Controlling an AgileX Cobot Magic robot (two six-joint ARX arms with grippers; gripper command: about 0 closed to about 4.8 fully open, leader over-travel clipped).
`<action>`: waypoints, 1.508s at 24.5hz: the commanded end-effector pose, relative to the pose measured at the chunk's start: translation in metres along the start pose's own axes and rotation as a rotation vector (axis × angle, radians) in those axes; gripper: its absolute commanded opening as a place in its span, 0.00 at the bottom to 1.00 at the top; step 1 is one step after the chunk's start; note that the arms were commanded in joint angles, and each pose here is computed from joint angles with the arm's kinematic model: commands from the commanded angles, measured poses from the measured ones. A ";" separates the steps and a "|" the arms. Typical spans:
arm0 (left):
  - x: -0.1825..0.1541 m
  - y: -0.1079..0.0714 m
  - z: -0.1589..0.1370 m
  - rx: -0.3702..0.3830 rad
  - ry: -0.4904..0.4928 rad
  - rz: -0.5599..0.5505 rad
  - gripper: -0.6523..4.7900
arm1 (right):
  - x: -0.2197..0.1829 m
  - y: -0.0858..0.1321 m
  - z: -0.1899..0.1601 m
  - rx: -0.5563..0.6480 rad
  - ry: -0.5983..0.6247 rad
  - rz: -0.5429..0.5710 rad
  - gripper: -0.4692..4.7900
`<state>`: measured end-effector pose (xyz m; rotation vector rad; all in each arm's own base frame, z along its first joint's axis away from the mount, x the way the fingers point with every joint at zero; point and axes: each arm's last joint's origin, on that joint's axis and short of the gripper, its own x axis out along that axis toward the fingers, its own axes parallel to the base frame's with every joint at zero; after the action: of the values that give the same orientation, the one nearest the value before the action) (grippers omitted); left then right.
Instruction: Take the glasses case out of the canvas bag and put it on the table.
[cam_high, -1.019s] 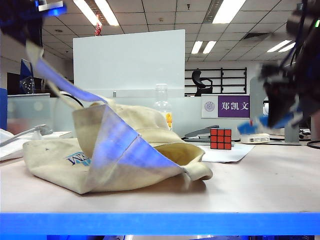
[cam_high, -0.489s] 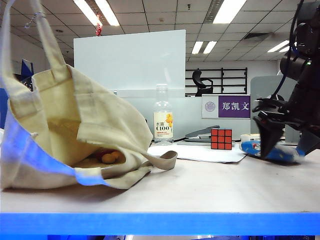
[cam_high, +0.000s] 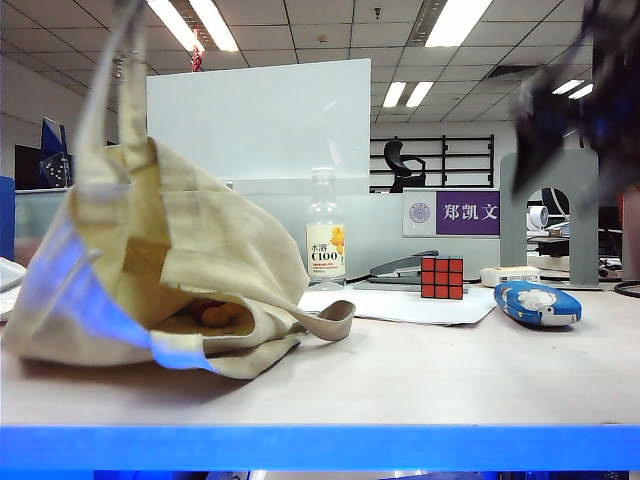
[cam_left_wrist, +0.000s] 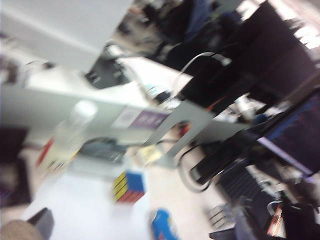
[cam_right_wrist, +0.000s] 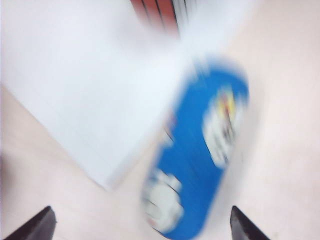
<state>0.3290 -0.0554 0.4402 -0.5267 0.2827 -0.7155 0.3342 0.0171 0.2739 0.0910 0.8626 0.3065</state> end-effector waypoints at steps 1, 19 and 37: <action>0.018 0.012 0.004 0.013 -0.062 -0.053 1.00 | -0.050 0.016 0.015 0.069 -0.211 0.042 1.00; 0.026 0.103 -0.103 -0.017 0.878 0.762 1.00 | -0.243 0.078 -0.046 -0.018 -0.636 0.196 1.00; -0.117 -0.077 -0.001 0.349 -0.014 0.735 0.13 | -0.248 0.100 -0.075 -0.186 -0.626 0.294 0.40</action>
<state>0.2246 -0.0270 0.4655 -0.0405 0.4815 -0.0312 0.1123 0.0361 0.4128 0.1987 0.3392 0.5870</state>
